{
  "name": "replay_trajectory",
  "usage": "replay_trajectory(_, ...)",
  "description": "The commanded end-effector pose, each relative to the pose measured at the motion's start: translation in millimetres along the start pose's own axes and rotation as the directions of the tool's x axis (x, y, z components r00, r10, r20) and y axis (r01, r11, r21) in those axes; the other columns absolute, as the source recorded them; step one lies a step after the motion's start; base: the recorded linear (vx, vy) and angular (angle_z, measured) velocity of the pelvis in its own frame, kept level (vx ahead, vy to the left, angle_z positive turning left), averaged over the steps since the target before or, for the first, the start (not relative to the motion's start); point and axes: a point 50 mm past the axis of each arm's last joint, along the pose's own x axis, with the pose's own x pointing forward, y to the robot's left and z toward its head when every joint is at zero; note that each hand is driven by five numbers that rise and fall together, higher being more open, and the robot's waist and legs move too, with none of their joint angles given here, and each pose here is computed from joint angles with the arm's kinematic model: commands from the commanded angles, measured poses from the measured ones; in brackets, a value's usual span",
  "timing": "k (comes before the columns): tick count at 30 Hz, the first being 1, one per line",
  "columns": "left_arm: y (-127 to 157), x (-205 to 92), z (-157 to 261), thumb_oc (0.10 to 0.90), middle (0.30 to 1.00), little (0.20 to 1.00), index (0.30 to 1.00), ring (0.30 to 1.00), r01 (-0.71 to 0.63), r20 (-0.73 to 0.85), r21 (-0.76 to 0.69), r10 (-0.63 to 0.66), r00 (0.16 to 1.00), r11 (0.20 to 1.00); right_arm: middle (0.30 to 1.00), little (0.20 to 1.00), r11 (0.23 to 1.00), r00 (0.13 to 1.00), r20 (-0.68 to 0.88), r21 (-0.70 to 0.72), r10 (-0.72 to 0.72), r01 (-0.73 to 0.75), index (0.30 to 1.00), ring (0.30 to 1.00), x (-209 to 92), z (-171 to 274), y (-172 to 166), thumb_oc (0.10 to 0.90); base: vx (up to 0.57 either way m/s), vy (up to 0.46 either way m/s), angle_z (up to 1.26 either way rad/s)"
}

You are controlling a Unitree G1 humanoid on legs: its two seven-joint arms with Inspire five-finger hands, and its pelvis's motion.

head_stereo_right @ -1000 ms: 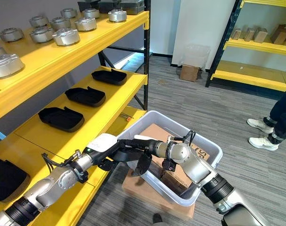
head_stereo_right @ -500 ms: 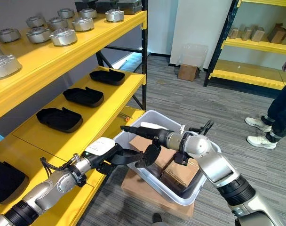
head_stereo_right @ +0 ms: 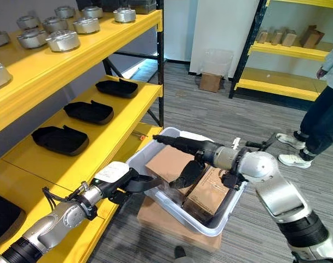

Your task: Move parts from the plastic box to the shelf.

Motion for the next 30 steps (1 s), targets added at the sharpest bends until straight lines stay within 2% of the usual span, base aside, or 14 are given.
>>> replay_trajectory(1,76.3,-1.1,-7.8,0.4,0.3,0.3,0.3,0.3,-0.425,0.051,0.029,0.423,0.905,0.905,1.0,1.0,0.95,0.928,0.205,0.042,-0.312,0.31,1.0,1.0,-26.3,28.6,-40.1,0.9,0.01,0.004,-0.03)
replay_trajectory(3,93.9,-11.7,-10.0,0.4,0.3,0.3,0.3,0.3,-0.524,0.06,0.024,0.522,0.851,0.851,1.0,1.0,0.855,0.835,0.194,0.186,-0.516,0.485,1.0,1.0,-46.5,12.7,-47.8,0.9,0.0,0.0,0.0)
replay_trajectory(5,102.2,-16.3,-10.8,0.4,0.3,0.3,0.3,0.3,-0.565,0.068,0.023,0.563,0.824,0.825,1.0,1.0,0.802,0.787,0.174,0.23,-0.592,0.552,1.0,1.0,-55.4,4.7,-51.5,0.9,0.0,0.005,-0.02)
replay_trajectory(6,113.9,-22.5,-9.7,0.4,0.3,0.3,0.3,0.3,-0.618,0.078,0.022,0.615,0.785,0.786,1.0,1.0,0.717,0.713,0.141,0.289,-0.687,0.634,1.0,1.0,-67.3,-6.9,-53.5,0.9,0.0,0.016,-0.07)
replay_trajectory(8,125.0,-28.9,-6.5,0.4,0.3,0.3,0.3,0.3,-0.676,0.093,0.011,0.672,0.735,0.737,1.0,1.0,0.585,0.597,0.071,0.319,-0.799,0.746,1.0,1.0,-78.0,-21.0,-54.1,0.9,0.0,0.018,-0.11)
replay_trajectory(9,128.5,-30.4,-5.3,0.4,0.3,0.3,0.3,0.3,-0.691,0.096,0.007,0.688,0.72,0.723,1.0,1.0,0.55,0.569,0.056,0.346,-0.82,0.76,1.0,1.0,-79.5,-24.8,-53.4,0.9,0.0,0.01,-0.11)
replay_trajectory(10,128.6,-30.9,-5.2,0.4,0.3,0.3,0.3,0.3,-0.691,0.096,0.008,0.687,0.72,0.723,1.0,1.0,0.549,0.568,0.056,0.347,-0.821,0.76,1.0,1.0,-79.5,-24.9,-53.2,0.9,0.01,0.028,-0.09)
replay_trajectory(11,135.9,-35.3,-2.4,0.4,0.3,0.3,0.3,0.3,-0.732,0.104,-0.015,0.729,0.677,0.681,1.0,1.0,0.451,0.489,-0.01,0.374,-0.872,0.811,1.0,1.0,-83.6,-37.8,-47.4,0.9,0.0,0.032,-0.06)
replay_trajectory(13,141.8,-39.2,2.9,0.4,0.3,0.3,0.3,0.3,-0.767,0.119,-0.033,0.764,0.634,0.641,1.0,1.0,0.396,0.44,-0.05,0.352,-0.897,0.848,1.0,1.0,-84.6,-47.2,-40.6,0.9,0.0,0.045,-0.01)
replay_trajectory(15,145.2,-42.3,9.6,0.4,0.3,0.3,0.3,0.3,-0.791,0.143,-0.064,0.79,0.596,0.608,1.0,1.0,0.348,0.419,-0.106,0.395,-0.902,0.85,1.0,1.0,-81.3,-56.9,-30.3,0.9,0.0,0.048,0.01)
replay_trajectory(21,146.6,-43.5,29.6,0.4,0.3,0.3,0.3,0.3,-0.803,0.216,-0.138,0.809,0.547,0.58,1.0,1.0,0.327,0.428,-0.168,0.424,-0.888,0.845,1.0,1.0,-65.7,-67.3,-15.7,0.9,-0.03,0.059,0.02)
replay_trajectory(22,146.7,-43.8,33.8,0.4,0.3,0.3,0.3,0.3,-0.803,0.228,-0.161,0.813,0.536,0.575,1.0,1.0,0.335,0.454,-0.181,0.455,-0.872,0.825,1.0,1.0,-59.6,-69.7,-10.9,0.9,-0.04,0.095,0.05)
replay_trajectory(26,144.9,-41.3,39.5,0.4,0.3,0.3,0.3,0.3,-0.79,0.239,-0.201,0.811,0.534,0.579,1.0,1.0,0.344,0.495,-0.201,0.503,-0.846,0.793,1.0,1.0,-49.0,-72.3,-1.4,0.9,-0.05,0.112,0.13)
replay_trajectory(30,140.4,-37.4,47.6,0.4,0.3,0.3,0.3,0.3,-0.771,0.266,-0.232,0.801,0.537,0.594,1.0,1.0,0.324,0.5,-0.229,0.53,-0.835,0.784,1.0,1.0,-43.5,-76.1,6.6,0.9,-0.05,0.148,0.08)
